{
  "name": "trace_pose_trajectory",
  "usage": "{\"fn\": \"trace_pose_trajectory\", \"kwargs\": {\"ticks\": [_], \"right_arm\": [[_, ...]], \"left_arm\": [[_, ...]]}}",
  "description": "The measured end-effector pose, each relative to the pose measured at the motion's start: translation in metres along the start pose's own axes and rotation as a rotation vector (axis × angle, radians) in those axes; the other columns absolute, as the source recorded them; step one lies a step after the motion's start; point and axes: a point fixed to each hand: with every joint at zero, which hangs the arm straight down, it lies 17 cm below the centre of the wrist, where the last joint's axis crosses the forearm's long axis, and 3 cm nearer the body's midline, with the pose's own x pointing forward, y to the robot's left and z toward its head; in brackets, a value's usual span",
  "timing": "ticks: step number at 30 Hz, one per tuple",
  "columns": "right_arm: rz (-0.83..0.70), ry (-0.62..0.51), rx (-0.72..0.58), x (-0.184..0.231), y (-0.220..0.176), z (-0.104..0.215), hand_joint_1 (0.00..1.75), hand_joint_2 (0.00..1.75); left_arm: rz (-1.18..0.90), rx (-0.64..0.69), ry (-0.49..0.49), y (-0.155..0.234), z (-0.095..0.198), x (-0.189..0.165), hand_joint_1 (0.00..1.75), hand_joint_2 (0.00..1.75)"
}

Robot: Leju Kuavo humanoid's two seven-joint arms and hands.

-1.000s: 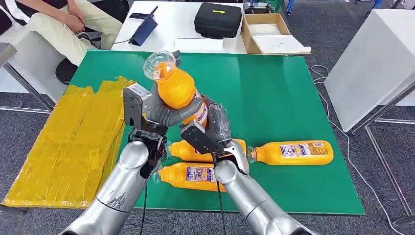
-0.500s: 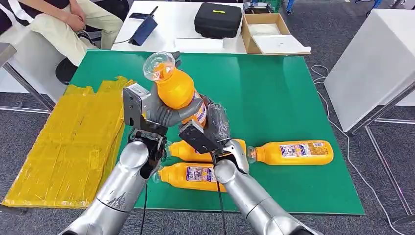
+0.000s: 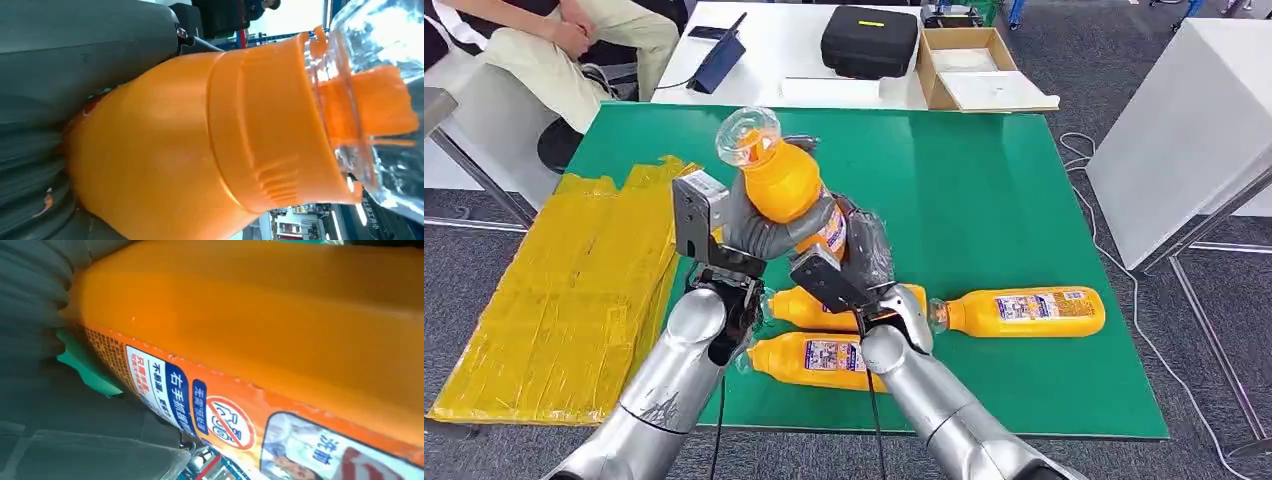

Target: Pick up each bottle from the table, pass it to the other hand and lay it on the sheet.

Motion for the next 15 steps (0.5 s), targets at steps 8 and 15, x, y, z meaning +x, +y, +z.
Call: {"fn": "trace_pose_trajectory", "kwargs": {"ticks": [8,15], "right_arm": [[0.0,0.0,0.0,-0.0005,0.0004,0.001,1.75,1.75],[-0.008,0.004,-0.002,-0.0012,0.0003,0.0012,1.75,1.75]], "left_arm": [[0.013,0.005,0.001,0.0013,0.0001,0.0001,1.75,1.75],[0.013,0.003,0.0,0.0015,-0.0002,0.0004,1.75,1.75]]}}
